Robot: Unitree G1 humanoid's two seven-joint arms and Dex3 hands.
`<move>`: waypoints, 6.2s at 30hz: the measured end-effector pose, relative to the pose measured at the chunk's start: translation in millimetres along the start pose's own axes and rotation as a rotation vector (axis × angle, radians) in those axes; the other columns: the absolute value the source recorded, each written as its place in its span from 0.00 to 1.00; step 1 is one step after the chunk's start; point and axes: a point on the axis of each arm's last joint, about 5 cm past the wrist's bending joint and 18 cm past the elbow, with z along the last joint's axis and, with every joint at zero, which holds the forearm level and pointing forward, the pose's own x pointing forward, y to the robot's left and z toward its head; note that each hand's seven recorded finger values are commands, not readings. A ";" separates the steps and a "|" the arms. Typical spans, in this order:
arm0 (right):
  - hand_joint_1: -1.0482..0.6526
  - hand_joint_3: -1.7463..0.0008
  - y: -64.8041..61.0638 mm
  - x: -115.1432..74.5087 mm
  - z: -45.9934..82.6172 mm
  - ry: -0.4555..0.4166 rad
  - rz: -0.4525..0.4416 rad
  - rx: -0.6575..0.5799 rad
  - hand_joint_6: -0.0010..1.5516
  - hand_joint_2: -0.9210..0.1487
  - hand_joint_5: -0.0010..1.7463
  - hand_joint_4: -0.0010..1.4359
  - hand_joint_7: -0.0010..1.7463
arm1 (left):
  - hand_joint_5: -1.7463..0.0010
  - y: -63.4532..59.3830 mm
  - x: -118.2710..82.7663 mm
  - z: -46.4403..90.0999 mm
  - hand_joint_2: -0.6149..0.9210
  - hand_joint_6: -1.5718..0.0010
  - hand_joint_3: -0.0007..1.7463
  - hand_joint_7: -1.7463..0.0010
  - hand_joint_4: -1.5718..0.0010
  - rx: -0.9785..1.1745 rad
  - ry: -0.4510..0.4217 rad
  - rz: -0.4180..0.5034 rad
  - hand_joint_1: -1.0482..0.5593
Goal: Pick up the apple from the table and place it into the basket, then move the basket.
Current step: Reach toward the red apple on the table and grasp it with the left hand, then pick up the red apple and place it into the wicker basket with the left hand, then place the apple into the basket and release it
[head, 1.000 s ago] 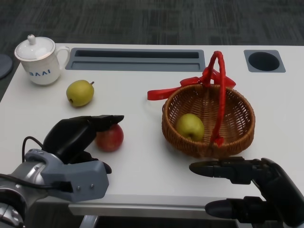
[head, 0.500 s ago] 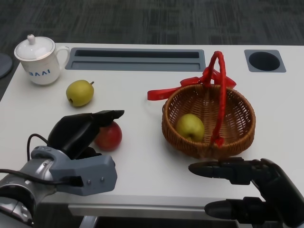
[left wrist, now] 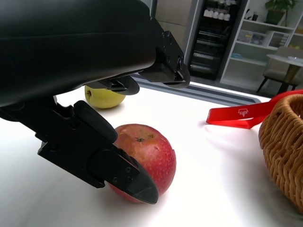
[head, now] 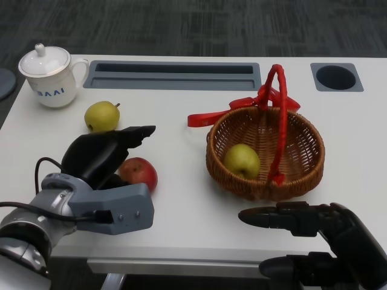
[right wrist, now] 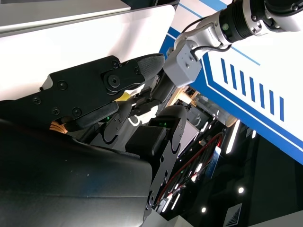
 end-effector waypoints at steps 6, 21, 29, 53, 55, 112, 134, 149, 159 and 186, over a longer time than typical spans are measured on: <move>0.30 1.00 0.5 -1.9 2.7 -0.001 -0.004 -0.001 0.53 0.04 0.00 0.63 0.00 | 0.99 -5.0 3.5 5.3 0.83 0.73 0.00 0.99 0.67 0.007 0.035 -0.057 0.27; 0.30 1.00 -0.7 -3.6 6.2 -0.004 -0.010 -0.002 0.53 0.03 0.00 0.63 0.00 | 0.96 -12.1 5.3 9.8 0.86 0.54 0.00 0.97 0.48 0.010 0.095 -0.138 0.43; 0.31 1.00 0.2 -5.6 8.5 -0.006 -0.021 0.020 0.53 0.04 0.00 0.63 0.00 | 0.96 -10.8 6.3 10.4 0.94 0.33 0.00 0.97 0.26 -0.027 0.106 -0.112 0.56; 0.31 1.00 1.7 -5.0 8.5 -0.001 -0.011 0.025 0.54 0.00 0.00 0.64 0.00 | 0.98 19.1 9.1 11.4 0.92 0.30 0.00 1.00 0.19 -0.182 -0.154 0.268 0.58; 0.31 1.00 1.8 -5.1 8.3 -0.001 -0.010 0.025 0.54 0.00 0.00 0.63 0.00 | 0.98 27.2 11.2 14.1 0.92 0.30 0.00 1.00 0.18 -0.235 -0.205 0.323 0.57; 0.33 1.00 6.1 -7.8 9.6 -0.012 -0.036 0.049 0.55 0.01 0.00 0.65 0.00 | 1.00 17.6 36.4 87.0 0.90 1.00 0.00 1.00 1.00 -0.452 -0.584 -0.006 0.08; 0.31 1.00 -39.7 -15.3 37.5 -0.074 -0.090 -0.232 0.53 0.00 0.00 0.63 0.00 | 0.94 25.6 16.5 63.4 0.86 0.70 0.00 0.96 0.66 -0.648 -0.684 0.075 0.34; 0.32 1.00 -59.8 -15.9 43.4 -0.036 -0.042 -0.329 0.55 0.03 0.00 0.65 0.00 | 0.92 28.5 -8.6 35.0 0.84 0.47 0.00 0.95 0.42 -0.779 -0.723 0.114 0.39; 0.33 1.00 -83.8 -2.9 43.0 -0.009 0.008 -0.445 0.54 0.11 0.00 0.64 0.00 | 0.92 33.1 -27.7 13.5 0.85 0.40 0.00 0.95 0.34 -0.790 -0.710 0.113 0.38; 0.28 0.99 -120.6 44.3 1.1 0.109 0.184 -0.607 0.49 0.12 0.00 0.56 0.00 | 0.96 34.5 -44.4 -2.8 0.83 0.37 0.00 0.98 0.31 -0.808 -0.664 0.151 0.40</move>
